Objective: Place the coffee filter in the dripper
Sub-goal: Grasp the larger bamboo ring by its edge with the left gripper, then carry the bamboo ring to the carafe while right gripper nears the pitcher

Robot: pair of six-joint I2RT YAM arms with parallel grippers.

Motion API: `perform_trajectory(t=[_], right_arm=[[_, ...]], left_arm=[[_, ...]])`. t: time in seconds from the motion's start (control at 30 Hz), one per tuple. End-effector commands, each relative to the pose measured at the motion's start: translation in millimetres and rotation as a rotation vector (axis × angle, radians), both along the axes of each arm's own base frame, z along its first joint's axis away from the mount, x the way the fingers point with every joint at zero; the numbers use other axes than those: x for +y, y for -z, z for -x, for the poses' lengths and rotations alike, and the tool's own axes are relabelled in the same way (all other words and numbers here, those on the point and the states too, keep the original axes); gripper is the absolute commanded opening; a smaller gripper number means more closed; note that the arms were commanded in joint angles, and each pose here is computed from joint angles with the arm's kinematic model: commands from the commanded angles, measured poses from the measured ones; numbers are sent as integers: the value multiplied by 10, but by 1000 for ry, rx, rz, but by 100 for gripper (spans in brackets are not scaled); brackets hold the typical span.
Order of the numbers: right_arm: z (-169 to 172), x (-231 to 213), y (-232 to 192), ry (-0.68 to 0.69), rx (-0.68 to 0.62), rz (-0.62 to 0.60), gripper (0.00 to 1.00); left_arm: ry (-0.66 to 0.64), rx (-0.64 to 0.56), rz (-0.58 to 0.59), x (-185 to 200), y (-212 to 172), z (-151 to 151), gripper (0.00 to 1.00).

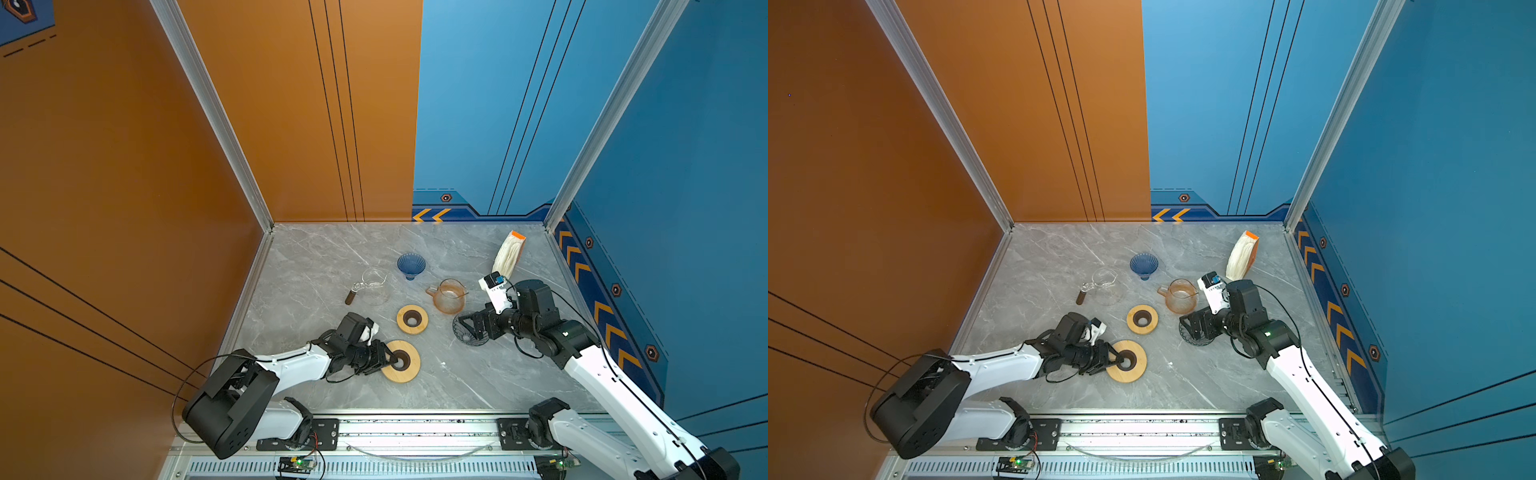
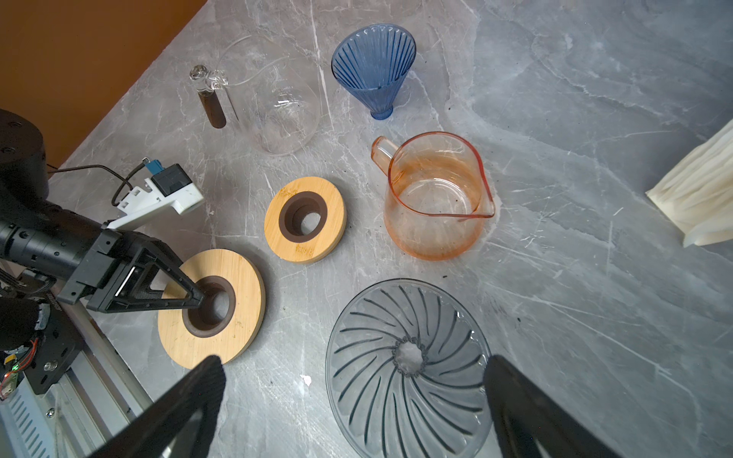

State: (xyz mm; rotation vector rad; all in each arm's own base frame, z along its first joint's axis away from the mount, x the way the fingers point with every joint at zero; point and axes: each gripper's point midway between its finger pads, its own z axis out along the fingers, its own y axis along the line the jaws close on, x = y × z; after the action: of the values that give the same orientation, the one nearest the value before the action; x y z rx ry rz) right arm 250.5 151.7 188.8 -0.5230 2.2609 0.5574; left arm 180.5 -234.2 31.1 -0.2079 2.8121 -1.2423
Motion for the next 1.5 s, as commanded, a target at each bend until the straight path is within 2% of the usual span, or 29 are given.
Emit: perform_trajectory(t=[0.0, 0.07, 0.2, 0.37, 0.63, 0.77, 0.93, 1.23, 1.47], right_arm=[[-28, -11, 20, 21, -8, 1, 100], [-36, -5, 17, 22, -9, -2, 100], [-48, 2, -3, 25, -16, -8, 100], [-48, 10, -13, 24, -18, -14, 100], [-46, 25, -58, 21, -30, -19, 100], [-54, 39, -113, 18, -44, -22, 100], [-77, 90, -213, 11, -71, -28, 100], [-149, 186, -343, 25, -135, -29, 100], [-312, 254, -490, 72, -207, -68, 100]], left_arm=[[23, 20, -14, -28, 2, 37, 38], [28, 17, -8, -46, -18, 32, 36], [31, 11, -4, -87, -51, -8, 26], [43, 10, 8, -157, -98, -46, 22], [56, -30, 55, -242, -296, -110, 0], [91, -76, 68, -285, -468, -102, 0], [135, -153, -19, -180, -738, -117, 0], [86, -289, -9, -113, -1347, -415, 0], [29, -389, -4, 17, -1817, -782, 0]])
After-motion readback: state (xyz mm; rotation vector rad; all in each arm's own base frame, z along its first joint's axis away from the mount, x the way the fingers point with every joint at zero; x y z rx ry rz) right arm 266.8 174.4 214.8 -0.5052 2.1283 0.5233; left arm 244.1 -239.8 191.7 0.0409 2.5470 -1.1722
